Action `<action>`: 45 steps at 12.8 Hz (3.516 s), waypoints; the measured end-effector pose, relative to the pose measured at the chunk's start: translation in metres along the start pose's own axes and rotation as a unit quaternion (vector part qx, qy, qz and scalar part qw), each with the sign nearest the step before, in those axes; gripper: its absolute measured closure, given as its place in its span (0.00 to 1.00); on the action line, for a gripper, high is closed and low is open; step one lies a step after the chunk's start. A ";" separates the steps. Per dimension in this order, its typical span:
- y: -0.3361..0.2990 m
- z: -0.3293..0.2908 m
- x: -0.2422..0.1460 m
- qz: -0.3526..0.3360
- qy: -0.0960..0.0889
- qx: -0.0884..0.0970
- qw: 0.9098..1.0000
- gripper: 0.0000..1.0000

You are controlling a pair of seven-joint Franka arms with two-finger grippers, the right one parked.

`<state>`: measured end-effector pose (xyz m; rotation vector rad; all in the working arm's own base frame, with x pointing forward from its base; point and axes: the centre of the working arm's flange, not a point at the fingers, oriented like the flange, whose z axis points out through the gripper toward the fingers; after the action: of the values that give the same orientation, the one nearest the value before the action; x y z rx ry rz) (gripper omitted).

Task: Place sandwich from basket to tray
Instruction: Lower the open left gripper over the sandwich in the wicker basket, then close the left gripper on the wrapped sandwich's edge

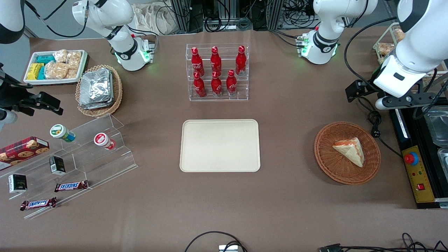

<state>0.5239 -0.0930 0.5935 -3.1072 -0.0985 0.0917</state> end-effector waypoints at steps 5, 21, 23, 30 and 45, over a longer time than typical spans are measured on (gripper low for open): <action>-0.005 0.001 0.005 -0.003 0.014 0.006 1.000 0.00; -0.087 0.154 0.068 -0.285 0.004 0.018 0.958 0.00; -0.096 0.182 0.077 -0.297 0.014 0.016 0.955 0.00; -0.104 0.285 0.082 -0.345 0.034 0.005 0.938 0.00; -0.100 0.341 0.085 -0.388 -0.007 -0.015 0.922 0.25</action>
<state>0.5816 0.0224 0.2522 -2.8339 -1.3011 0.0853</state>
